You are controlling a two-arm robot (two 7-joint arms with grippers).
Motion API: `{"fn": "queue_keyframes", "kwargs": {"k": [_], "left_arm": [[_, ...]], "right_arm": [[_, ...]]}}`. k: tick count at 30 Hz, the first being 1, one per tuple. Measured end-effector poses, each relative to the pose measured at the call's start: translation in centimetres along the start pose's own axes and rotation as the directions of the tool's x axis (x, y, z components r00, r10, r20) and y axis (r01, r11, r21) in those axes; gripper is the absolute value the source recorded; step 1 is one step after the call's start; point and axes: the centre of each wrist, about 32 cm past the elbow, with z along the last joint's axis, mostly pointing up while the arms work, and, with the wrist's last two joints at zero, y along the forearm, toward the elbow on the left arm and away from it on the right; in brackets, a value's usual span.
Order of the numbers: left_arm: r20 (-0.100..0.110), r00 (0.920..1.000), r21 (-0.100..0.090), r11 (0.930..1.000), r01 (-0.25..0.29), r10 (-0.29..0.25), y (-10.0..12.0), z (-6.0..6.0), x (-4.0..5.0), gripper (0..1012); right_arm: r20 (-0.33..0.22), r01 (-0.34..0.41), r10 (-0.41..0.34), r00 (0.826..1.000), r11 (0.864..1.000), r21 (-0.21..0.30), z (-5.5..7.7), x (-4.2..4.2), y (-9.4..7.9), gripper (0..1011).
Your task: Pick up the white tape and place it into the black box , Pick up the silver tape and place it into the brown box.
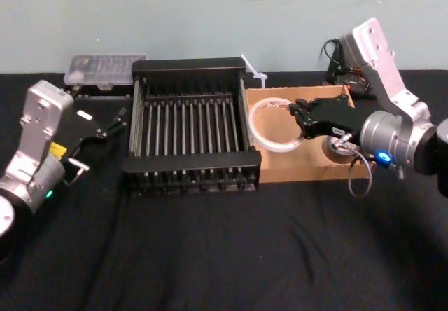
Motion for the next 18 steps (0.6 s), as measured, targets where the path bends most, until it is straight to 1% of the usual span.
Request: {"fn": "queue_keyframes", "kwargs": {"k": [5,7,8,14,18], "left_arm": [[0.0,1.0,0.0,1.0,0.0,0.0,0.0,0.0,0.0,1001],[0.0,1.0,0.0,1.0,0.0,0.0,0.0,0.0,0.0,1001],[0.0,1.0,0.0,1.0,0.0,0.0,0.0,0.0,0.0,1001],[0.0,1.0,0.0,1.0,0.0,0.0,0.0,0.0,0.0,1001],[0.0,1.0,0.0,1.0,0.0,0.0,0.0,0.0,0.0,1001]], "right_arm": [[0.014,-0.023,0.023,1.0,1.0,0.006,0.7,-0.23,0.9,92],[0.024,-0.037,0.037,0.999,0.999,0.009,1.1,-0.42,1.5,91],[0.024,-0.037,0.037,0.999,0.999,0.009,1.1,-0.42,1.5,92],[0.043,-0.067,0.066,0.997,0.998,0.011,1.9,-0.96,2.8,92],[0.047,-0.078,0.077,0.996,0.997,0.012,2.1,-1.18,3.5,92]]}}
